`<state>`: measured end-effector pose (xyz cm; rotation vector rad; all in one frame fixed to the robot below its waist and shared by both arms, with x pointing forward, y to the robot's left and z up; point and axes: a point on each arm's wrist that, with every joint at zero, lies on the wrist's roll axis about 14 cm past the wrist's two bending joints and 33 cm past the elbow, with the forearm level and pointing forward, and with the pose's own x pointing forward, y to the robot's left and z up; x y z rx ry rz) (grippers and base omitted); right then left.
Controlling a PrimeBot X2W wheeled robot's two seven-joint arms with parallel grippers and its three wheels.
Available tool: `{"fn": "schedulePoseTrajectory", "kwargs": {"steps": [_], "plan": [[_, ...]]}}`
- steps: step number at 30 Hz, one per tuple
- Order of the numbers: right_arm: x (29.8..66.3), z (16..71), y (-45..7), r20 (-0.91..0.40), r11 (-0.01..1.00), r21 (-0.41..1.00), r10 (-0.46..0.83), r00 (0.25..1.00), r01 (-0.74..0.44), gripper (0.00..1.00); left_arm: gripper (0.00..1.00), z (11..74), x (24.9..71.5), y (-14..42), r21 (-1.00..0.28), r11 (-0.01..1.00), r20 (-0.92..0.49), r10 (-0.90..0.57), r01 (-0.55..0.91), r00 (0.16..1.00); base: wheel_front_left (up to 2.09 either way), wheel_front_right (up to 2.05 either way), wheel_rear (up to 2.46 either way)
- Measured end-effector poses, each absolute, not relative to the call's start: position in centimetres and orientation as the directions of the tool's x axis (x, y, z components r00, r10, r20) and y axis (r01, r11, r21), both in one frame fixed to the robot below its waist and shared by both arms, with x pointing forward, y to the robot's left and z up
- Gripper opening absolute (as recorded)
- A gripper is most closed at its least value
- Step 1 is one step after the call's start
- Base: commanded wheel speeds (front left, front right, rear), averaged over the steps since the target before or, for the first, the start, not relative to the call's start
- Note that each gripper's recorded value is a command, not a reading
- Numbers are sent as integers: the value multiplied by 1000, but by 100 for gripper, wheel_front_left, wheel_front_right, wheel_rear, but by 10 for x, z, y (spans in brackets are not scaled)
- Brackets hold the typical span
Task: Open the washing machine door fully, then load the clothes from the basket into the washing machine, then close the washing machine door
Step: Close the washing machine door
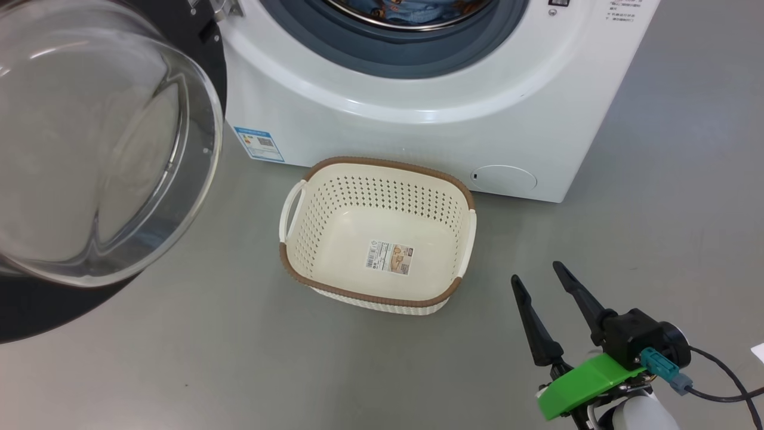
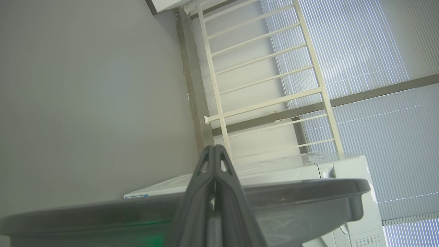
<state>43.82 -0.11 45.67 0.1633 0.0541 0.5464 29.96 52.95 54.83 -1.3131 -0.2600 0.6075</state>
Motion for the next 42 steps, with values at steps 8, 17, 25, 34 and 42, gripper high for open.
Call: {"fn": "schedulePoseTrajectory", "kwargs": {"steps": [8, 17, 25, 34, 42], "plan": [[442, 458, -2, -2, 844, 169, 517, 856, -509, 100, 0, 545, 305, 528, -955, 119, -167, 540, -272, 825, 0, 0, 0], [442, 457, 1, -4, 839, 172, 524, 851, -516, 100, 0, 547, 305, 518, -963, 109, -172, 456, -246, 873, 0, 0, 0], [441, 458, 5, -2, 834, 176, 532, 847, -523, 100, 0, 551, 302, 507, -971, 108, -162, 366, -215, 916, 0, 0, 0], [440, 461, 8, 3, 829, 176, 538, 843, -530, 100, 0, 550, 296, 491, -979, 87, -155, 260, -182, 953, 0, 0, 0], [438, 466, 8, 14, 828, 176, 539, 842, -533, 100, 0, 546, 294, 469, -987, 52, -145, 126, -153, 981, 0, 0, 0]]}}
